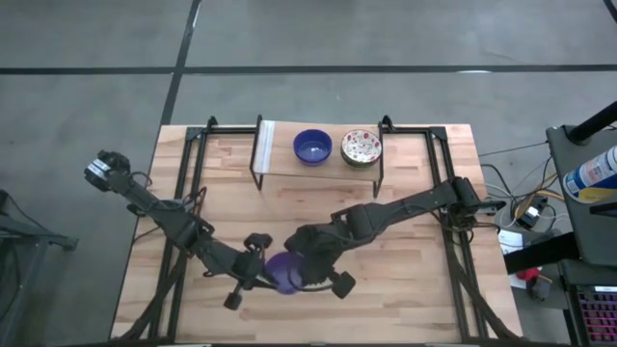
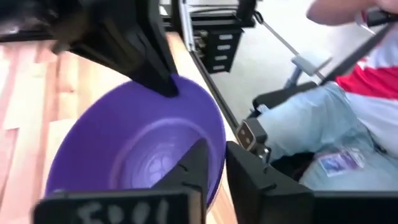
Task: Pick & Place Mini bowls
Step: Stack the blue bowl on top of the stacked blue bowls on the shelf
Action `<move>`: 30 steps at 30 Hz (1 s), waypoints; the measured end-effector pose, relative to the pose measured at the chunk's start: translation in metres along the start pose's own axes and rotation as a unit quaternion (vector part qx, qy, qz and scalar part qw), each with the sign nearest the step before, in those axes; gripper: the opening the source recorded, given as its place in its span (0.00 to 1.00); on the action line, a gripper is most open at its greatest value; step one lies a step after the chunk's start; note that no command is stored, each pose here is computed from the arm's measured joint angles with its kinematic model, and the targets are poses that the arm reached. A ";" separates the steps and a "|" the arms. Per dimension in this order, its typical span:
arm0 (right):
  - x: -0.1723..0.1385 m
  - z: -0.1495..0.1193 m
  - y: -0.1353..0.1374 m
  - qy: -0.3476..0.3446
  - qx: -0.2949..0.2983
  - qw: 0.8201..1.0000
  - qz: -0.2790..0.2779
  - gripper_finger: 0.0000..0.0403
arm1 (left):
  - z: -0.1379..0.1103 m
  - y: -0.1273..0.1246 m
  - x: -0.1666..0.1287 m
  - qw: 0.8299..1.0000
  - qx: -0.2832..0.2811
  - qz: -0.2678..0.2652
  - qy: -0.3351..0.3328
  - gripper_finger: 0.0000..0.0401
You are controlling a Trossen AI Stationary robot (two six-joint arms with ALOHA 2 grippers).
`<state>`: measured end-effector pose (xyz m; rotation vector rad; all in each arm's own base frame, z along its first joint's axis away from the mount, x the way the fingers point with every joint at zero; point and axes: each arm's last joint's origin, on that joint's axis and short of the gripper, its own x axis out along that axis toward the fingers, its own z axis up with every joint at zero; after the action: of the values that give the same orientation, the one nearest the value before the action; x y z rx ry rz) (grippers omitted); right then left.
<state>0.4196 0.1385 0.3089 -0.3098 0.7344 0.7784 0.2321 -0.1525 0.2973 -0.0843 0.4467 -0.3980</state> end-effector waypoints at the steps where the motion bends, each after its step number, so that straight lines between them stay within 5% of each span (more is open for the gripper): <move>1: 0.000 -0.001 0.000 0.005 0.004 1.000 -0.006 0.02 | 0.001 0.000 -0.001 1.000 -0.003 0.002 -0.002 0.13; 10: -0.014 -0.015 -0.013 0.111 0.037 0.981 -0.156 0.02 | 0.007 0.003 -0.024 1.000 -0.012 0.010 -0.016 0.27; 20: -0.074 -0.025 -0.045 0.193 0.029 0.901 -0.388 0.02 | 0.003 0.004 -0.029 1.000 -0.010 0.014 0.001 0.28; 27: -0.120 -0.048 -0.086 0.199 0.083 0.870 -0.444 0.02 | -0.002 0.005 -0.023 1.000 -0.008 0.019 0.015 0.28; 30: -0.135 -0.060 -0.103 0.190 0.100 0.875 -0.433 0.02 | -0.003 0.005 -0.023 1.000 -0.008 0.020 0.015 0.28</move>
<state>0.4006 -0.0326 0.3599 -0.5579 0.9263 -0.2252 0.2138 -0.1391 0.3034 -0.0853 0.4810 -0.3574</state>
